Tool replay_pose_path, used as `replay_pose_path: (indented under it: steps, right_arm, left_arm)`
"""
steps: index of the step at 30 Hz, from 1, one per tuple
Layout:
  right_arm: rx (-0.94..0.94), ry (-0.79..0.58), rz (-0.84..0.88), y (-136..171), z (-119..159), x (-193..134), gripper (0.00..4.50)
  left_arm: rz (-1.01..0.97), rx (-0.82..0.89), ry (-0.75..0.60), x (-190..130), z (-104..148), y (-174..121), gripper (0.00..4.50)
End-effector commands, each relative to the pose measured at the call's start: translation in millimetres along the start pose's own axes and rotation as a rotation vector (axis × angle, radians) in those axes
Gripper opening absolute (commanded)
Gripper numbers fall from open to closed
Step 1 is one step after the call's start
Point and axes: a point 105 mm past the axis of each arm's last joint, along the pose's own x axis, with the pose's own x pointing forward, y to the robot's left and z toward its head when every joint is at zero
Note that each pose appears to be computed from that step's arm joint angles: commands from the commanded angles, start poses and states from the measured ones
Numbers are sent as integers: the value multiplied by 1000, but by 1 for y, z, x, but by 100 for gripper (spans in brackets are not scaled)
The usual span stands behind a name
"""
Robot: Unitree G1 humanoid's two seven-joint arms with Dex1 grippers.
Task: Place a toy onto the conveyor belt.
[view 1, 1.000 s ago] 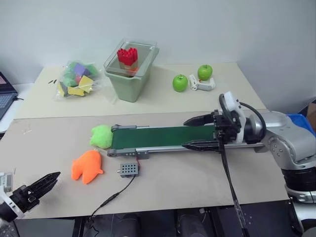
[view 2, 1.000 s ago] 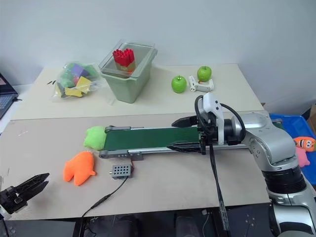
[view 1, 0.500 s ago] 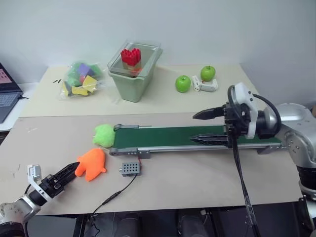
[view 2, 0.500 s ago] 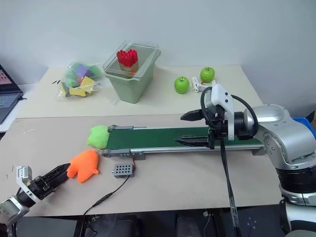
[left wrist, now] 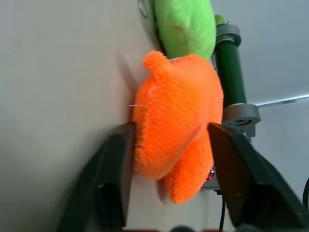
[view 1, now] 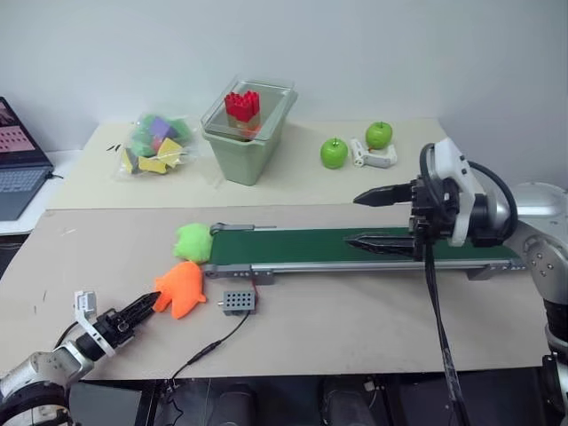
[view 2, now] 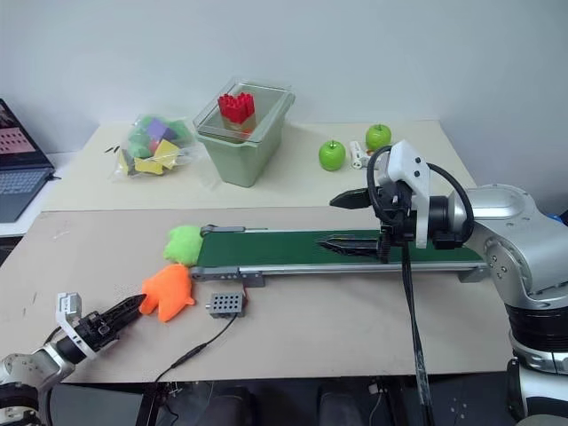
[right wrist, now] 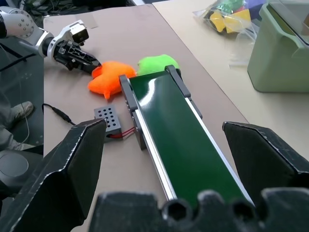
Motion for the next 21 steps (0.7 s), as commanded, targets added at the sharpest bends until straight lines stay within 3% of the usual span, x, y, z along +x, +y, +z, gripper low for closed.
replay_pose_path:
  steps: [1, 3, 12, 21]
  right_arm:
    - [-45, -14, -28, -1, 8, -5, 450]
    - [-46, -14, -28, -2, 8, -5, 450]
    - [-51, -16, -25, -4, 6, -1, 450]
    - [-45, -21, -13, -6, 2, 2, 450]
  left_arm:
    - [23, -40, 29, 1, -12, 7, 66]
    - [12, -47, 27, 2, -12, 4, 4]
    - [-33, -76, -25, 1, -4, -14, 4]
    - [-157, -58, -51, -23, 12, -61, 4]
